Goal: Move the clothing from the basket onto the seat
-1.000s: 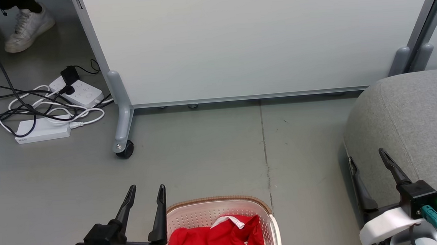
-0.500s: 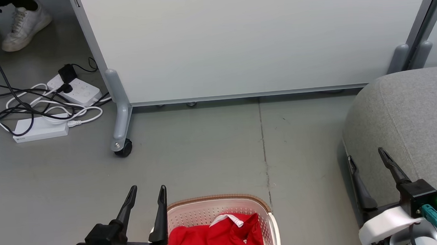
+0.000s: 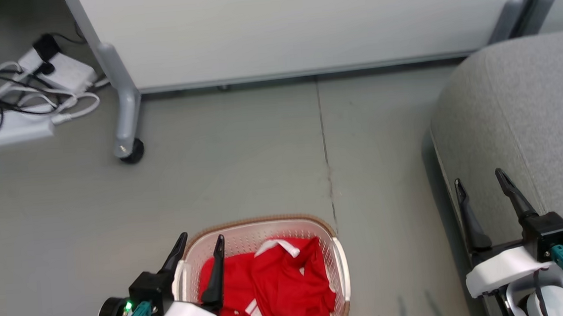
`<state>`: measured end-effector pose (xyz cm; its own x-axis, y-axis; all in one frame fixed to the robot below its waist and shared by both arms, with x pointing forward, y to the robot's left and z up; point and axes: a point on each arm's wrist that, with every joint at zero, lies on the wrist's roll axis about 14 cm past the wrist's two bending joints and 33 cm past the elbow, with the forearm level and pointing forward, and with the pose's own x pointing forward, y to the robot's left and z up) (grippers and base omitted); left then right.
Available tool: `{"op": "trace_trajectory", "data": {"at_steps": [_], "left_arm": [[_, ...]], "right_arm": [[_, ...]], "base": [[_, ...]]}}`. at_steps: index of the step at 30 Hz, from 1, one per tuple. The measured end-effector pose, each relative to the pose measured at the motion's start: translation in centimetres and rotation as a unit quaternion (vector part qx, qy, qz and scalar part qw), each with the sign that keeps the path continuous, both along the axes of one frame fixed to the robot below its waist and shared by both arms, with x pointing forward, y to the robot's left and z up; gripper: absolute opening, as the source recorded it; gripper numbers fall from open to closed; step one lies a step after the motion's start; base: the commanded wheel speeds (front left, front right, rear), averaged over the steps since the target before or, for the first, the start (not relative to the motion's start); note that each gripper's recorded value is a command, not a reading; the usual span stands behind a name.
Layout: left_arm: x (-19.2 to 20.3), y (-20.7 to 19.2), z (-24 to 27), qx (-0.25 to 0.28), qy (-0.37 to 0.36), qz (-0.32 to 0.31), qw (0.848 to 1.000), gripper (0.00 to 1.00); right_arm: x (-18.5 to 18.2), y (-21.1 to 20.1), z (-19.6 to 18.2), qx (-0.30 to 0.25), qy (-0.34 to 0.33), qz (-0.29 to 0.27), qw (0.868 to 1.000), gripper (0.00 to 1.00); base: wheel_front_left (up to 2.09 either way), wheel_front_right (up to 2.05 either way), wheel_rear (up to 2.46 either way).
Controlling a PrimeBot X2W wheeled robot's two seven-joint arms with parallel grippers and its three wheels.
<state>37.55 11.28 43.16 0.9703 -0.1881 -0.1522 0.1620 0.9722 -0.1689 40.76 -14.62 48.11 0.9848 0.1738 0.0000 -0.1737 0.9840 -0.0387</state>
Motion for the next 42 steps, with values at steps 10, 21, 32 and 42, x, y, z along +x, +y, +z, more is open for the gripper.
{"op": "trace_trajectory", "data": {"at_steps": [10,21,32,42], "left_arm": [[4.0,-3.5,-8.6,0.093,0.091,-0.121,0.984,1.00],[4.3,-3.9,-22.5,0.241,0.217,-0.277,0.904,1.00],[4.9,-2.3,-31.7,0.307,0.284,-0.345,0.840,1.00],[4.1,-2.0,-36.6,0.371,0.307,-0.396,0.782,1.00]], "right_arm": [[2.4,-2.9,-5.6,-0.020,0.063,-0.038,0.997,1.00],[2.5,-3.7,-14.0,-0.022,0.164,-0.046,0.985,1.00],[1.8,-4.0,-19.9,-0.021,0.231,-0.048,0.972,1.00],[1.1,-4.2,-22.9,-0.017,0.267,-0.050,0.962,1.00]], "base": [[0.00,0.00,0.00],[0.00,0.00,0.00],[0.00,0.00,0.00],[0.00,0.00,0.00]]}}
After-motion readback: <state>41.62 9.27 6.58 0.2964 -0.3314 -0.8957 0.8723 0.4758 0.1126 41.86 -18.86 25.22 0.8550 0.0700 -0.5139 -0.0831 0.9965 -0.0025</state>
